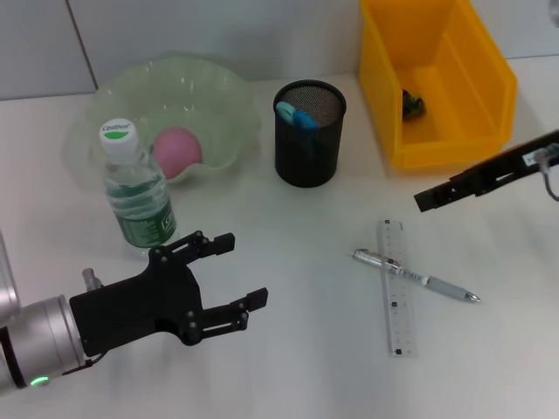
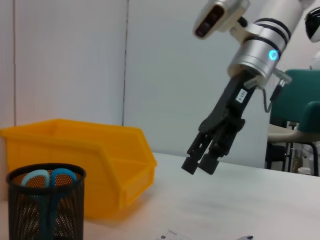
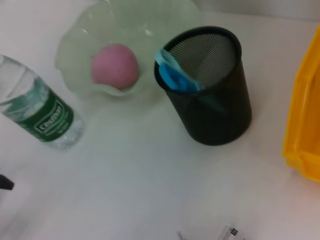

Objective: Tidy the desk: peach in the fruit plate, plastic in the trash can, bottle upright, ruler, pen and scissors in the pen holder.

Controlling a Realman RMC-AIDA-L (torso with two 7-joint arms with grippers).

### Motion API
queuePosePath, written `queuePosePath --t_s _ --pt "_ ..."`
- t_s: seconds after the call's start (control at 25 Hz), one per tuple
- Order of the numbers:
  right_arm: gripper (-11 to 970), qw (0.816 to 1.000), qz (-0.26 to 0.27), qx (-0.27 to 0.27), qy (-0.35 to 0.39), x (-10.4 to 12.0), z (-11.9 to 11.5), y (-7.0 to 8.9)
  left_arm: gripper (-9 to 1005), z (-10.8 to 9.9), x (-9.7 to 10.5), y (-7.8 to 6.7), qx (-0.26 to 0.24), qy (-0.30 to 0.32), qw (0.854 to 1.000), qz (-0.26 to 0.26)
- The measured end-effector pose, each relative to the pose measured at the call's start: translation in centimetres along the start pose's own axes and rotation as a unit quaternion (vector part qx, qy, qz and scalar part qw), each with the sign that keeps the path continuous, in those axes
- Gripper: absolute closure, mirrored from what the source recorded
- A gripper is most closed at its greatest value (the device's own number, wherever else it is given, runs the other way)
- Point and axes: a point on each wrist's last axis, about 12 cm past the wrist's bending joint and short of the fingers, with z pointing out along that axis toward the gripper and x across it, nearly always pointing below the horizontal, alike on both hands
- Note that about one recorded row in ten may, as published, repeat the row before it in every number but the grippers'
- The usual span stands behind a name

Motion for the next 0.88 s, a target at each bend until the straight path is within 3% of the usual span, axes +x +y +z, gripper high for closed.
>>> queuePosePath --t_s 0.44,0.88 --pt "149 0.997 0.026 0.05 0.061 -2.7 1.2 1.4 161 0.3 -0.3 0.2 -0.003 -0.004 1.0 0.014" --pt "150 0.985 0.064 0.092 0.132 -4.7 5.1 2.5 161 0.5 -0.4 0.5 -0.005 -0.003 1.0 0.018"
